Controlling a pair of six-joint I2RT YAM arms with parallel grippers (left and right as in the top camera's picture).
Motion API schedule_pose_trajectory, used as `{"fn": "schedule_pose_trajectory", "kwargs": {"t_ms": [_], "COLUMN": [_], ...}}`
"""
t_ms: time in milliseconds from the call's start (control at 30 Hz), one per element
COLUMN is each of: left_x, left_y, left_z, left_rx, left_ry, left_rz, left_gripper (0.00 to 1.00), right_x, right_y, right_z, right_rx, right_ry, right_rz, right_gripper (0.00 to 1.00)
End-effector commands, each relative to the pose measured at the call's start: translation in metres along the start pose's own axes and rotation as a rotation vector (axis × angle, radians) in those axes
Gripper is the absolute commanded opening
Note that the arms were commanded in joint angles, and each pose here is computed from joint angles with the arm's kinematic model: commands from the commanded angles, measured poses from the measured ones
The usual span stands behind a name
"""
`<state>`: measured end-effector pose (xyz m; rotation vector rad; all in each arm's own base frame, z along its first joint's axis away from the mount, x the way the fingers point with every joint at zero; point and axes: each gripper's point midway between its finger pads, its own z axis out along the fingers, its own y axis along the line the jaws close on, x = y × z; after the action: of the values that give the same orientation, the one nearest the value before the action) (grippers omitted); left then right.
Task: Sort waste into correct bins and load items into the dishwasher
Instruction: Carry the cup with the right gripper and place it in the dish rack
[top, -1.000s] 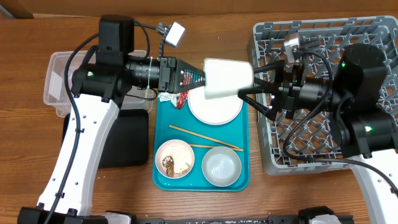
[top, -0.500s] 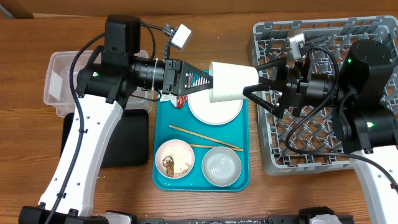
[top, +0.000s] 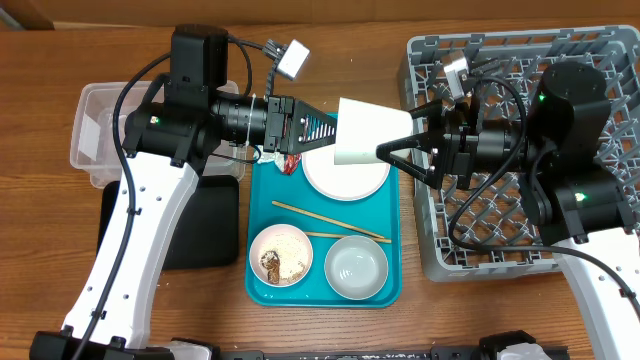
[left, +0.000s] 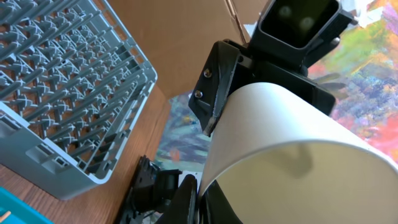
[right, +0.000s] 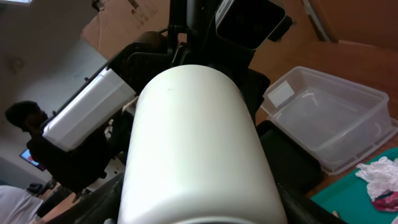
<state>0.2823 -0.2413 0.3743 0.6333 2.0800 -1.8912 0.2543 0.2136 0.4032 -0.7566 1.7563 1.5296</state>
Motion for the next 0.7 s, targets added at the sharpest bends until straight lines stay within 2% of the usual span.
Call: {"fn": "schedule_pose_trajectory", "kwargs": {"t_ms": [0,33,67,100,133,167,267,300,333,500,667], "left_x": [0.0,0.0,0.0,0.0,-0.001,-0.001,-0.002,-0.003,-0.004,-0.012,-0.024], "left_y": [-0.004,-0.004,-0.003,-0.002,-0.001,0.0,0.002,0.004,0.005,0.015,0.025], "left_z": [0.005,0.005,0.005,0.005,0.005,0.005,0.005,0.004,0.004,-0.01,-0.037], "left_rx": [-0.027,-0.027,-0.03,-0.034,-0.041,-0.046,-0.06,-0.073,-0.079,-0.12,-0.156], "left_ry": [0.001,0.001,0.0,-0.001,-0.004,-0.006,-0.013,-0.017,-0.02,-0.065,-0.14], "left_rz": [0.044,0.044,0.044,0.043,0.043,0.044,0.044,0.044,0.044,0.027,-0.025], "left_gripper": [0.04,0.05,0.11,0.23,0.43,0.57,0.72,0.89,1.0,1.0,1.0], "right_x": [-0.004,-0.005,-0.005,-0.005,-0.006,-0.007,-0.012,-0.014,-0.016,-0.024,0.0], "right_y": [0.014,0.015,0.015,0.014,0.013,0.011,0.004,0.001,0.0,-0.029,-0.089], "right_z": [0.004,0.004,0.003,0.003,0.002,0.0,-0.011,-0.016,-0.021,-0.057,-0.124], "right_rx": [-0.033,-0.033,-0.033,-0.03,-0.025,-0.018,0.02,0.036,0.052,0.258,0.749], "right_ry": [0.004,0.004,0.003,0.002,-0.001,-0.006,-0.032,-0.043,-0.055,-0.151,-0.272], "right_rz": [-0.05,-0.052,-0.052,-0.053,-0.052,-0.05,-0.045,-0.043,-0.044,0.032,0.266], "right_gripper": [0.73,0.63,0.58,0.56,0.56,0.53,0.53,0.53,0.53,0.53,0.53]}}
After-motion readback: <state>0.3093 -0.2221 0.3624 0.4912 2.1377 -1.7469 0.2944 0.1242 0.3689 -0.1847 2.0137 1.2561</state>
